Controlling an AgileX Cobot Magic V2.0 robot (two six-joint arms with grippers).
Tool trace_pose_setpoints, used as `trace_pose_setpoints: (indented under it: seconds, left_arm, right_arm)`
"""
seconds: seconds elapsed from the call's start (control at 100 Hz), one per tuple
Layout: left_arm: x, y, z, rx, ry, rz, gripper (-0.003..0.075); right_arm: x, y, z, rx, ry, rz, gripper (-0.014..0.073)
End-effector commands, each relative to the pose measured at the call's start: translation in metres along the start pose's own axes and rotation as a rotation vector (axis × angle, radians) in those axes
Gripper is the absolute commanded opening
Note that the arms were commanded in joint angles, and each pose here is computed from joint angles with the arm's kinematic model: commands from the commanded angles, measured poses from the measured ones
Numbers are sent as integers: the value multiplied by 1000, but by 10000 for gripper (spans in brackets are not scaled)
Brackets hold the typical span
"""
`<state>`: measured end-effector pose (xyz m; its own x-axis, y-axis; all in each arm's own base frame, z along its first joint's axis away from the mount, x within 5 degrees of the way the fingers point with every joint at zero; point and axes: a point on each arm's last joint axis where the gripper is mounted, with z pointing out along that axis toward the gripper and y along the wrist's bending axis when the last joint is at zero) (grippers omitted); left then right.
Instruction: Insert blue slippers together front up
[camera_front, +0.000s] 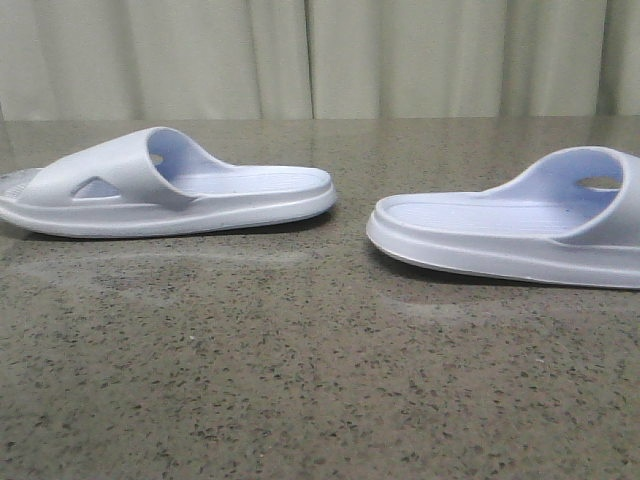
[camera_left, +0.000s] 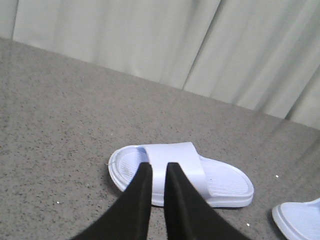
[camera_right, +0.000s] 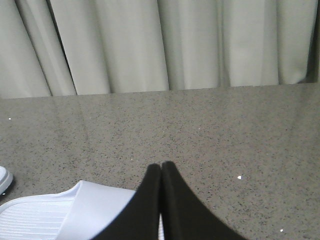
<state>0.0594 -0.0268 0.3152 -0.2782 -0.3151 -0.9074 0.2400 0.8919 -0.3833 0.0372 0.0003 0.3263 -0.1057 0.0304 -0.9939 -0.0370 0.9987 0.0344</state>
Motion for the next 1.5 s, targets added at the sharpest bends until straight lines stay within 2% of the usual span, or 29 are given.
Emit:
trace_pose_setpoints:
  seconds: [0.0,0.15,0.24,0.31,0.43,0.53,0.62,0.78,0.92,1.07,1.26,1.49]
  left_arm:
    - [-23,-9,6,19,-7,-42,15]
    - [-26,-9,16,26,19,-92,17]
    - [-26,-9,18,28,31,-101,44]
    - [-26,-9,19,33,31,-111,125]
    - [-26,-10,19,43,32,-130,334]
    - [-25,-11,19,48,40,-142,437]
    - [-22,-10,22,52,46,-179,435]
    - [-23,-6,41,57,62,-336,434]
    - [-23,2,70,12,94,-472,434]
    - [-10,15,104,-59,202,-601,435]
    - [6,30,135,-154,289,-669,435]
    - [15,39,150,-211,323,-694,435]
  right_arm:
    - [-19,1,6,4,-42,-11,-106]
    - [-19,1,9,4,-25,-12,-102]
    - [-19,1,10,4,-23,-12,-37]
    - [-19,1,10,4,-25,-12,59]
    - [-20,1,10,4,-34,-12,246]
    - [-21,1,10,3,-48,-12,302]
    - [-22,1,10,2,-57,-12,299]
    - [-22,1,10,2,-59,-12,299]
    - [-22,1,10,2,-59,-12,299]
    - [-22,1,10,2,-59,-12,299]
    - [-22,1,10,2,-59,-12,299]
    - [-22,1,10,-2,-61,-5,299]
